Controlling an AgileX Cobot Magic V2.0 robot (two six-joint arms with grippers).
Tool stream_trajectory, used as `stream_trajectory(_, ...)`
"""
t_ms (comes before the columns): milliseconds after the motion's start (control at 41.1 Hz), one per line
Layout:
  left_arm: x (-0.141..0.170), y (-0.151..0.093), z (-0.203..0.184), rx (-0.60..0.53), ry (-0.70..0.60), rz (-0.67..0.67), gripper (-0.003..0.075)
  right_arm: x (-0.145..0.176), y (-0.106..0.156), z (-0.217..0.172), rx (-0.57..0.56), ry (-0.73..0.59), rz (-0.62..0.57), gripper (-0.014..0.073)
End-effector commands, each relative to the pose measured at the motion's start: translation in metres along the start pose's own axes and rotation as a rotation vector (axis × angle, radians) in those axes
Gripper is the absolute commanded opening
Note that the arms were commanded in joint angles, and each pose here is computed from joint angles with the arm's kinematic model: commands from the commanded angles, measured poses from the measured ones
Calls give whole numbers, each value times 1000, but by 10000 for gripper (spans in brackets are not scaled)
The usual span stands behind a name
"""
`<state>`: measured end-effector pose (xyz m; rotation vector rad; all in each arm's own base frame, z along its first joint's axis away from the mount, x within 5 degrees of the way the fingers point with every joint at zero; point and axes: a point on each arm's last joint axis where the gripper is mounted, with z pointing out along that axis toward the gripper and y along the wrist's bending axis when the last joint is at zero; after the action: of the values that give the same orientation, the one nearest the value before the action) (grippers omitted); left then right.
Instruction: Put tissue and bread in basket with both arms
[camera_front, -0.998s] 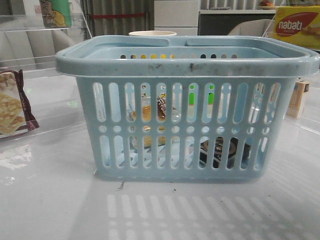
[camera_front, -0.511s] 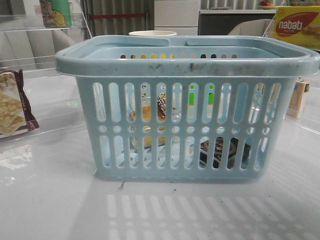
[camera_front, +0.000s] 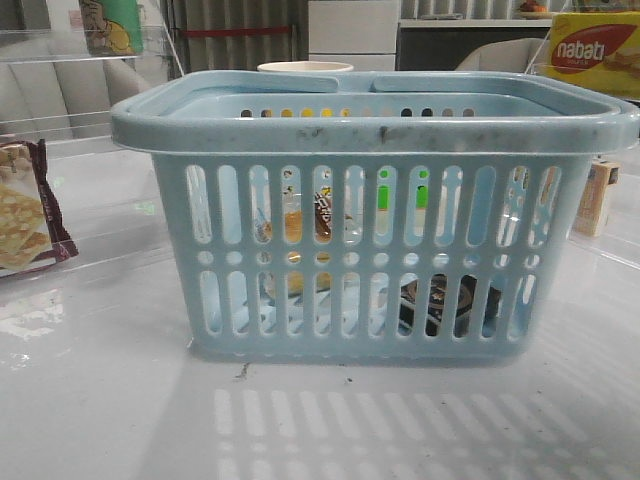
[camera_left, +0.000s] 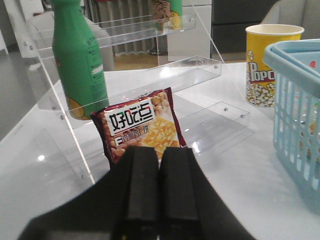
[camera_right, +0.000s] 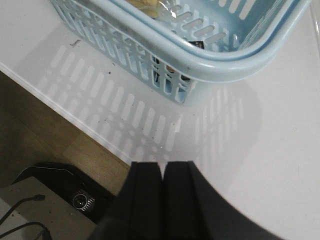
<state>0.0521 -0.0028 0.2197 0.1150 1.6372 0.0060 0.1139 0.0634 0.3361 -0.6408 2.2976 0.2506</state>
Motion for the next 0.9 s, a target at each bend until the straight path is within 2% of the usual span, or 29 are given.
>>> stream_trajectory(0, -7, 0, -1, -18, -182, -22, 95, -11, -1, -7, 12, -85, -12, 55)
stream_trajectory(122, 5, -1, 2, -20, -194, -23, 95, -11, -1, -7, 12, -85, -12, 55)
stream_trajectory(877, 5, -1, 3, -20, -193, -23, 95, -10, -1, -7, 12, -83, -12, 55)
